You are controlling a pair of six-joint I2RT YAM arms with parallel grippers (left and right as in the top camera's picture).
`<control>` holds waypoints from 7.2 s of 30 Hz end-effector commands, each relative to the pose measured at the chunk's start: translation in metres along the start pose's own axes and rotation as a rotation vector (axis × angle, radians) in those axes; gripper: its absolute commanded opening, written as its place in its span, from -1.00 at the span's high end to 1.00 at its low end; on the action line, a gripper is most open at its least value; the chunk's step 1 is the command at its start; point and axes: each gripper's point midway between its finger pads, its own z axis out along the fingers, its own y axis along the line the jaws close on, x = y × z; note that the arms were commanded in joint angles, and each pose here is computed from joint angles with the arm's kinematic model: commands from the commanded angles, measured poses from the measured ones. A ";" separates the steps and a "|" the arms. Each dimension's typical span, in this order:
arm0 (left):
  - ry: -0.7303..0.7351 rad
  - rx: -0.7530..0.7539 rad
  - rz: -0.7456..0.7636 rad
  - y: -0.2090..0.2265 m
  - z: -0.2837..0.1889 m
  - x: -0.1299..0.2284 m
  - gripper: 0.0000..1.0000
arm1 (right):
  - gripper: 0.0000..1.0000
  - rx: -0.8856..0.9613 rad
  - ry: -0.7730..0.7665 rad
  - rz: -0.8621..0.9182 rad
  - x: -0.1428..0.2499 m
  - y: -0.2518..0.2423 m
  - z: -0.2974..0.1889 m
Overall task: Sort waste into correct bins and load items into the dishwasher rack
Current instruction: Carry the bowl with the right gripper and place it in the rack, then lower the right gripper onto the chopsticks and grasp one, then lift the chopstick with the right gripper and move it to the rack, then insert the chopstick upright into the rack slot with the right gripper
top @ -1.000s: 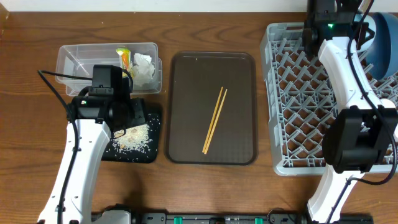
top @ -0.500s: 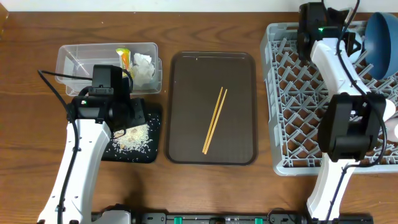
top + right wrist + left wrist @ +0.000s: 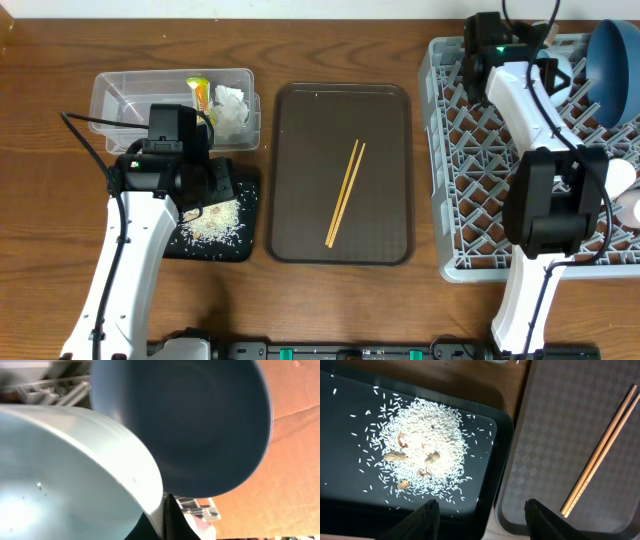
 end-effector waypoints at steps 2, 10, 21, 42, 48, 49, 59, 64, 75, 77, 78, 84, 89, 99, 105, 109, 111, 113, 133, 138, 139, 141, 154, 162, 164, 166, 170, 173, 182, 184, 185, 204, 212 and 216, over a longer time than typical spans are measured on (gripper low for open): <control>-0.012 -0.006 0.016 0.000 -0.003 -0.002 -0.16 | 0.92 -0.151 0.055 -0.079 0.024 0.051 -0.007; -0.012 -0.006 0.016 0.000 -0.003 -0.002 -0.17 | 0.92 -0.346 0.169 -0.161 0.056 0.080 -0.028; -0.012 -0.006 0.016 0.000 -0.003 -0.002 -0.16 | 0.76 -0.437 0.155 -0.082 0.044 0.057 -0.064; -0.012 -0.006 0.016 0.000 -0.003 -0.002 -0.17 | -0.95 -1.450 0.156 -0.168 0.043 0.053 -0.257; -0.012 -0.006 0.016 0.000 -0.003 -0.002 -0.17 | -0.83 -1.482 0.231 -0.278 0.079 0.074 -0.304; -0.012 -0.006 0.016 0.000 -0.003 -0.002 -0.17 | -0.83 -1.478 0.258 -0.286 0.087 0.078 -0.311; -0.012 -0.006 0.016 0.000 -0.003 -0.002 -0.17 | -0.89 -1.178 0.540 -0.259 0.161 0.128 -0.318; -0.012 -0.006 0.016 0.000 -0.003 -0.002 -0.17 | -0.92 -1.134 0.580 -0.288 0.182 0.150 -0.321; -0.012 -0.006 0.016 0.000 -0.003 -0.002 -0.17 | -0.91 -1.025 0.593 -0.278 0.198 0.161 -0.305; -0.012 -0.006 0.016 0.000 -0.003 -0.002 -0.17 | -0.90 -1.010 0.601 -0.280 0.204 0.162 -0.301; -0.012 -0.006 0.016 0.000 -0.003 -0.002 -0.17 | -0.90 -1.006 0.605 -0.283 0.207 0.163 -0.299; -0.012 -0.006 0.016 0.000 -0.003 -0.002 -0.17 | -0.89 -0.996 0.617 -0.297 0.219 0.167 -0.294; -0.012 -0.006 0.016 0.000 -0.003 -0.002 -0.17 | -0.89 -0.995 0.617 -0.297 0.219 0.168 -0.293; -0.012 -0.006 0.016 0.000 -0.003 -0.002 -0.17 | -0.89 -1.027 0.625 -0.304 0.230 0.178 -0.296; -0.012 -0.006 0.016 0.000 -0.003 -0.002 -0.17 | -0.83 -0.999 0.624 -0.313 0.236 0.177 -0.289; -0.011 -0.006 0.016 0.000 -0.003 -0.002 -0.17 | -0.25 -0.999 0.624 -0.314 0.239 0.179 -0.288; -0.011 -0.006 0.016 0.000 -0.003 -0.002 -0.17 | -0.06 -0.998 0.625 -0.314 0.240 0.179 -0.287; -0.011 -0.006 0.016 0.000 -0.003 -0.002 -0.17 | 0.05 -0.998 0.625 -0.313 0.240 0.180 -0.287; -0.011 -0.006 0.016 0.000 -0.003 -0.002 -0.17 | 0.97 -1.001 0.647 -0.302 0.224 0.178 -0.254; -0.011 -0.006 0.016 0.000 -0.003 -0.002 -0.17 | 0.97 -1.065 0.581 -0.400 0.214 0.175 -0.250; -0.011 -0.006 0.016 0.000 -0.003 -0.002 -0.17 | 0.97 -1.085 0.557 -0.424 0.209 0.172 -0.250; -0.011 -0.006 0.016 0.000 -0.003 -0.002 -0.17 | 0.97 -1.129 0.497 -0.458 0.195 0.162 -0.253; -0.011 -0.007 0.016 0.000 -0.003 -0.002 -0.17 | 0.98 -1.278 0.033 -0.392 0.081 0.031 -0.239; -0.011 -0.006 0.016 0.000 -0.003 -0.002 -0.17 | 0.98 -1.223 0.076 -0.382 0.078 0.001 -0.176; -0.011 -0.006 0.016 0.000 -0.003 -0.002 -0.17 | 0.99 -1.226 0.124 -0.392 0.086 0.004 -0.166; -0.011 -0.007 0.016 0.000 -0.003 -0.002 -0.17 | 0.98 -1.260 0.164 -0.402 0.093 0.013 -0.163; -0.011 -0.006 0.016 0.000 -0.003 -0.002 -0.17 | 0.98 -1.332 0.250 -0.442 0.113 0.039 -0.167; -0.011 -0.007 0.016 0.000 -0.003 -0.002 -0.17 | 0.98 -1.367 0.312 -0.477 0.129 0.055 -0.170; -0.011 -0.006 0.016 0.000 -0.003 -0.002 -0.17 | 0.97 -1.363 0.406 -0.498 0.150 0.078 -0.165; -0.011 -0.006 0.016 0.000 -0.003 -0.002 -0.17 | 0.88 -1.363 0.406 -0.494 0.149 0.078 -0.165; -0.011 -0.006 0.016 0.000 -0.003 -0.002 -0.17 | 0.74 -1.363 0.406 -0.495 0.149 0.078 -0.165; -0.010 -0.006 0.016 0.000 -0.003 -0.002 -0.17 | 0.54 -1.375 0.380 -0.476 0.142 0.057 -0.175; -0.010 -0.006 0.016 0.000 -0.003 -0.002 -0.17 | 0.41 -1.379 0.315 -0.406 0.125 0.033 -0.180; -0.011 -0.006 0.016 0.000 -0.003 -0.002 -0.17 | 0.48 -1.383 0.296 -0.396 0.123 0.020 -0.186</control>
